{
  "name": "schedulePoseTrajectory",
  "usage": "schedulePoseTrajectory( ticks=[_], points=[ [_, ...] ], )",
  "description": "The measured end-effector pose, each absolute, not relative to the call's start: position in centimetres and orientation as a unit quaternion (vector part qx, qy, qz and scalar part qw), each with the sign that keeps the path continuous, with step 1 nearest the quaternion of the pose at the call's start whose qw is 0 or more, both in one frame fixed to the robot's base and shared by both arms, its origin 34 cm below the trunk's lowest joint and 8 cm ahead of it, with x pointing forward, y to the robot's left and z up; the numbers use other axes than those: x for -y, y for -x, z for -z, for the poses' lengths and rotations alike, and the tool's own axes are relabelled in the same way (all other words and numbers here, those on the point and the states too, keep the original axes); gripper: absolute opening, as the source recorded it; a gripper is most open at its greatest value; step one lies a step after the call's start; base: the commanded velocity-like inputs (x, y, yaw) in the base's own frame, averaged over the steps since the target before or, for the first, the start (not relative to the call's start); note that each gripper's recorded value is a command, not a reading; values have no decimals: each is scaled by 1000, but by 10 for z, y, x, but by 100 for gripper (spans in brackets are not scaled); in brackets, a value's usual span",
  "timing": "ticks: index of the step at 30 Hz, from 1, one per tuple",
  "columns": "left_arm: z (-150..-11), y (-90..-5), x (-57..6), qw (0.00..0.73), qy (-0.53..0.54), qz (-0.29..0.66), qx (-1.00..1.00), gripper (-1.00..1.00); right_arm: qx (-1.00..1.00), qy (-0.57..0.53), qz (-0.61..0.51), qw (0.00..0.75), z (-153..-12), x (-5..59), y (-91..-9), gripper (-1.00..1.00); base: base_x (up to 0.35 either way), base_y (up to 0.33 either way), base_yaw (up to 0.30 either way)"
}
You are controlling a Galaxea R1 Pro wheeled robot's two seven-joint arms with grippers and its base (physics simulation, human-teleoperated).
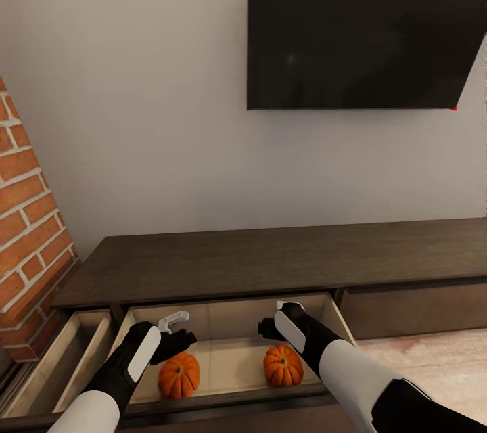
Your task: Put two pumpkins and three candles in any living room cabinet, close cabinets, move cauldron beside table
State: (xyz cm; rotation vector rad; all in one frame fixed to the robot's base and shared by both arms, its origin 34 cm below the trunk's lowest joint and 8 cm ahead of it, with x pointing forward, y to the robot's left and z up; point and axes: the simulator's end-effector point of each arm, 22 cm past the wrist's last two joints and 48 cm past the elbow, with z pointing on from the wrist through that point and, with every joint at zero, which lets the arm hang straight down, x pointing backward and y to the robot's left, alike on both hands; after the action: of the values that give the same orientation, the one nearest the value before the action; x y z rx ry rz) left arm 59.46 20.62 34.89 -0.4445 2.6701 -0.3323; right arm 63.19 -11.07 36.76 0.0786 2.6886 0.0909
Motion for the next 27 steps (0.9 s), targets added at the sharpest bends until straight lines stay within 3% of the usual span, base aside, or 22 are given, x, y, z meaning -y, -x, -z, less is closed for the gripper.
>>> schedulePoseTrajectory(
  ticks=[20,27],
  points=[
    [-409,-610,-201,246,144,134,-949,100,-961,-31,-37,271,-417,110,-645,100,0,0,0],
    [-425,-612,-201,259,142,137,-946,100,-957,-30,-37,285,-434,110,-647,100,-114,0,0]
  ],
)
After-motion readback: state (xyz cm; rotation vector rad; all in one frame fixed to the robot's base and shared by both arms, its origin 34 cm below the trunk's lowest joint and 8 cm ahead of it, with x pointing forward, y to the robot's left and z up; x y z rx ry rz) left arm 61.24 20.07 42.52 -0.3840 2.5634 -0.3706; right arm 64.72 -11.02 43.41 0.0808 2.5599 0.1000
